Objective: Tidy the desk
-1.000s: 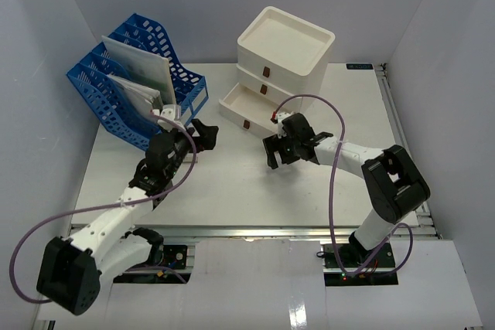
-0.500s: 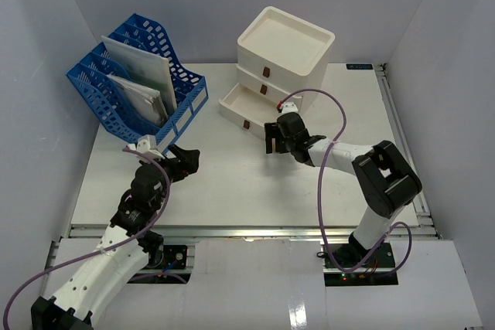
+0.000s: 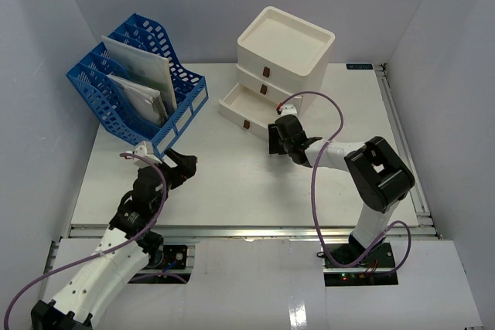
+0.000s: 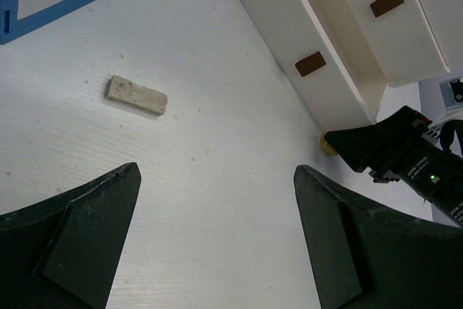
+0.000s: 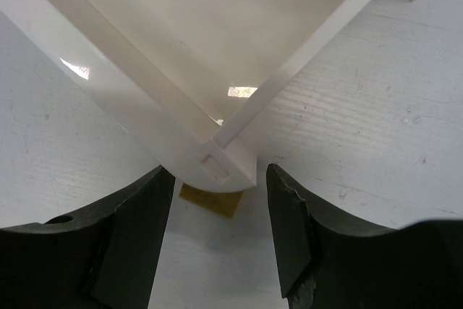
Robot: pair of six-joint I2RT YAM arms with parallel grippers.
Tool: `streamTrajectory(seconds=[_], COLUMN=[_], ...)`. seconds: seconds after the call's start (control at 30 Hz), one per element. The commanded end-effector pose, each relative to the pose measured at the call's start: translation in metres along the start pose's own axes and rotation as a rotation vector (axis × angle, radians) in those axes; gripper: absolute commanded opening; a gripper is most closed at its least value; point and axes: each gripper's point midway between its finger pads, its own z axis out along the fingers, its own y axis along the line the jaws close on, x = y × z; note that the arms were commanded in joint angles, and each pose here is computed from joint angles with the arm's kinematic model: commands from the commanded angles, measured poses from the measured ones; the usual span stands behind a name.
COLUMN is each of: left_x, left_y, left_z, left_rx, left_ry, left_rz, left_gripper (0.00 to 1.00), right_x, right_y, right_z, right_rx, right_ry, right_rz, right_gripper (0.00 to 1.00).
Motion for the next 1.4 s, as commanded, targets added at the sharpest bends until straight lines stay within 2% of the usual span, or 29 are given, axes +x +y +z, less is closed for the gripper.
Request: streamTrajectory(seconds=[0.0, 0.27, 0.67, 0.87, 1.13, 1.23, 1.37], left_x=[-0.003, -0.003, -0.003, 0.001, 0.015, 0.022, 0.027], left_y=[0.003, 0.006, 0.003, 0.001, 0.01, 0.015, 0.016], left_z=[-0.003, -0.006, -0.007, -0.004, 0.009, 0.015, 0.024], left_rx=[-0.014, -0.013, 0.002, 0.014, -0.044, -0.087, -0.138], left_ry=[-0.013, -0.019, -0.018, -0.011, 0.04, 0.064, 0.09], left_rz=[-0.016, -0.026, -0.026, -0.044, -0.062, -0.09, -0.122], left_gripper=[0.98, 0.98, 0.98, 0.98, 0.98, 0.98, 0.98], right_x=[0.003, 0.012, 0.007, 0.016, 0.019, -0.023, -0.081], right_y=[0.002, 0.001, 0.006, 0.009, 0.038, 0.048, 0.051], right_z=[0.006, 0.01, -0.01, -0.03, -0.08, -0.101, -0.11], right_rx=[-0.001, 0.003, -0.064, -0.126, -0.396, -0.442, -0.401], right_ry=[-0.008, 0.02, 0.011, 0.073, 0.151, 0.035, -0.121], right_rz=[0.005, -0.006, -0.063, -0.145, -0.329, -0.418, -0.488], right_gripper=[0.6, 0.57, 0.22, 0.21, 0.16, 0.16, 0.16])
